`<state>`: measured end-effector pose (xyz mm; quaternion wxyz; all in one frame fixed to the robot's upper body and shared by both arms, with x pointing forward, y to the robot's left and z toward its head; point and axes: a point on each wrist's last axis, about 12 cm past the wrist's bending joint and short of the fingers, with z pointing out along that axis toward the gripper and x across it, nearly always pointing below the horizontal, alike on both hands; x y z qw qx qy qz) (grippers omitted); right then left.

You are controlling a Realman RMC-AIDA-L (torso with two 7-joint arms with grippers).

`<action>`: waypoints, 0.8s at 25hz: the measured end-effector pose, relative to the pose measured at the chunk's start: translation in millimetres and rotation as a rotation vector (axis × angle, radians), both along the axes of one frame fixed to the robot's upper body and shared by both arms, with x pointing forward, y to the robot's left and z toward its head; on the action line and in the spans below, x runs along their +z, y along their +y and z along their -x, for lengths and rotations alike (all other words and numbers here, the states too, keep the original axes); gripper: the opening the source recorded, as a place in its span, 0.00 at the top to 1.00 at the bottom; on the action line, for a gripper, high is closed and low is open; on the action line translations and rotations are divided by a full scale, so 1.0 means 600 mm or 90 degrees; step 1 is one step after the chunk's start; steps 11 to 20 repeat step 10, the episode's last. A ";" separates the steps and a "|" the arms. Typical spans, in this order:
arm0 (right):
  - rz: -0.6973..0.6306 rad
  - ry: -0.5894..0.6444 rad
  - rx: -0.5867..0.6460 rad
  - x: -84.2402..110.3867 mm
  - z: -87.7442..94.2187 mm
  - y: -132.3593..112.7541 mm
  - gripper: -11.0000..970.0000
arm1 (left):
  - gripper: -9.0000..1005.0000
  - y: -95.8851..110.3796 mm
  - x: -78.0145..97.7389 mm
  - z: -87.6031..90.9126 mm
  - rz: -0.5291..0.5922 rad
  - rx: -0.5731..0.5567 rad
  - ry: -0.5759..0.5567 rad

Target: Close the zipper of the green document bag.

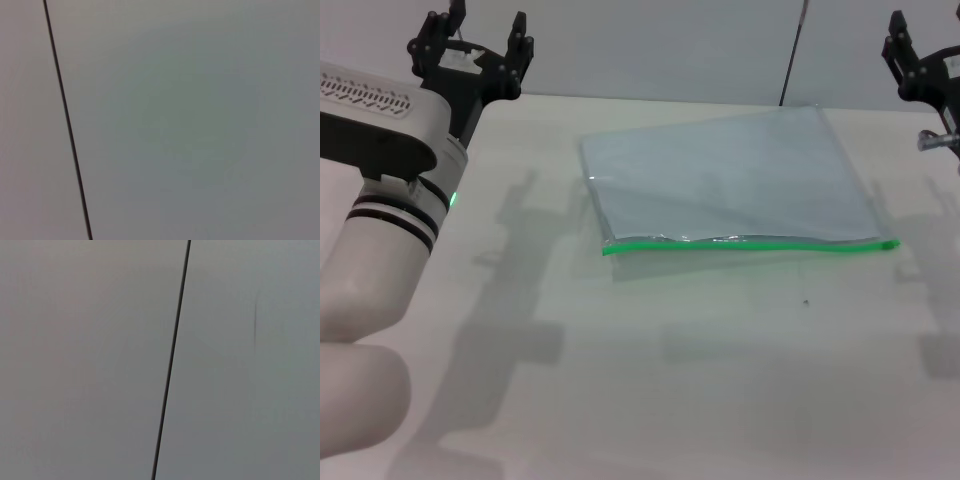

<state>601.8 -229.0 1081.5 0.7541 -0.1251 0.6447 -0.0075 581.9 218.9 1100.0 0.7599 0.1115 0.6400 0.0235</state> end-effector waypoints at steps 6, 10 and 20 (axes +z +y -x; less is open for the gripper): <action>0.002 -0.002 0.003 0.002 -0.003 0.003 0.25 | 0.34 -0.001 -0.001 -0.003 -0.006 -0.002 0.001; 0.003 -0.002 0.003 0.002 -0.004 0.003 0.25 | 0.34 0.000 -0.003 -0.004 -0.009 -0.002 0.003; 0.003 -0.002 0.003 0.002 -0.004 0.003 0.25 | 0.34 0.000 -0.003 -0.004 -0.009 -0.002 0.003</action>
